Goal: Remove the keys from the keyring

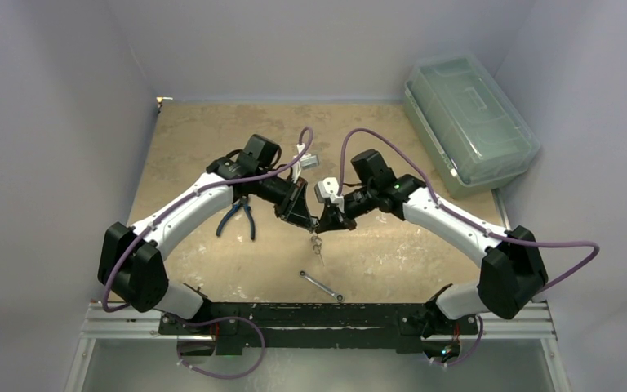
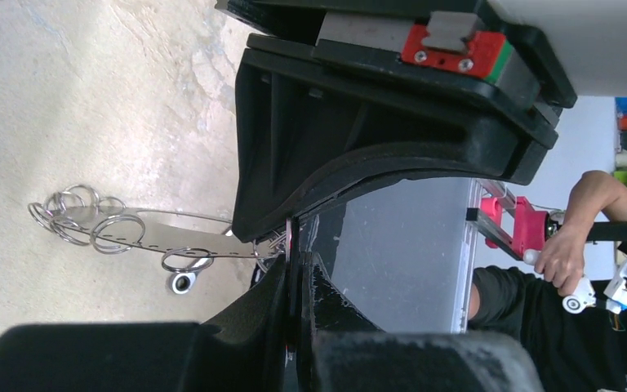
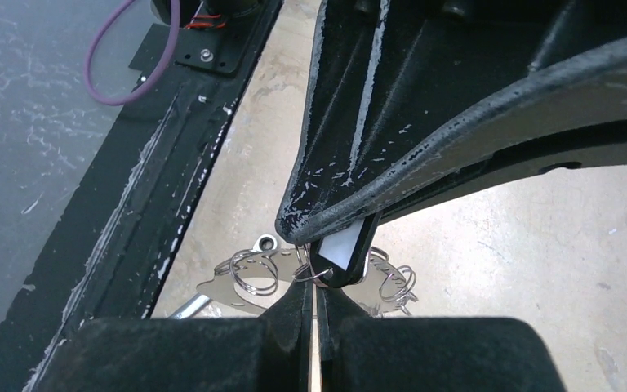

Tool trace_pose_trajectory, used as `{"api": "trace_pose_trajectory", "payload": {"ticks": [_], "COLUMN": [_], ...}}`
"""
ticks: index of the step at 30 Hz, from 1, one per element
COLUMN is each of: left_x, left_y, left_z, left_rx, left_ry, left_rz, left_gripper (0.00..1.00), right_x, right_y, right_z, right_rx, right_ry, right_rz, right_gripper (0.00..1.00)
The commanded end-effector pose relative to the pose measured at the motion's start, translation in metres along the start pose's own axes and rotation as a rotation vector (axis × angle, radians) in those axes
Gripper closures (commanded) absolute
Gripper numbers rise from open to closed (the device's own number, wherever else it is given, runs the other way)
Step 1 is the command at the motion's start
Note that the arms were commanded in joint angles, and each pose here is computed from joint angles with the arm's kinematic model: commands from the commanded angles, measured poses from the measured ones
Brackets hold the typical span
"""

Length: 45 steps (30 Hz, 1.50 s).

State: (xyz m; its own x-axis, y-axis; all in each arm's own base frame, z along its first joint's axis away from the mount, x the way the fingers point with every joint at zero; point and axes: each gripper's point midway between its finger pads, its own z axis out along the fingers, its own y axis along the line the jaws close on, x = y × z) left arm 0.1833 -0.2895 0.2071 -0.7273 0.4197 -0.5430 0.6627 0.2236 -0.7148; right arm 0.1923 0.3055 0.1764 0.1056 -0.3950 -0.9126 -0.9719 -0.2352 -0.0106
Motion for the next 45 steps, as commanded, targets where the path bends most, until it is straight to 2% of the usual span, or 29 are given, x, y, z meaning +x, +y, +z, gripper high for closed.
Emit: {"api": "trace_pose_trajectory", "payload": {"ticks": [1, 16, 27, 45], "left_x": [0.003, 0.0, 0.007, 0.035], "left_y": [-0.019, -0.015, -0.016, -0.003], "left_z": [-0.005, -0.015, -0.023, -0.024], "left_rx": [0.052, 0.056, 0.044, 0.011], "left_ry": [-0.008, -0.061, -0.082, -0.019], "left_rz": [-0.035, -0.074, -0.052, -0.012], "left_gripper": [1.0, 1.0, 1.0, 1.0], "right_x": [-0.013, -0.014, -0.01, -0.013], "right_y": [-0.005, 0.004, 0.007, -0.007], "right_z": [0.001, -0.001, -0.001, -0.017], "right_rx": [0.016, -0.01, -0.018, -0.003], "right_ry": [0.014, 0.017, 0.008, -0.134], "right_rz": [-0.103, -0.133, -0.122, -0.01], "right_gripper": [1.0, 1.0, 1.0, 1.0]}}
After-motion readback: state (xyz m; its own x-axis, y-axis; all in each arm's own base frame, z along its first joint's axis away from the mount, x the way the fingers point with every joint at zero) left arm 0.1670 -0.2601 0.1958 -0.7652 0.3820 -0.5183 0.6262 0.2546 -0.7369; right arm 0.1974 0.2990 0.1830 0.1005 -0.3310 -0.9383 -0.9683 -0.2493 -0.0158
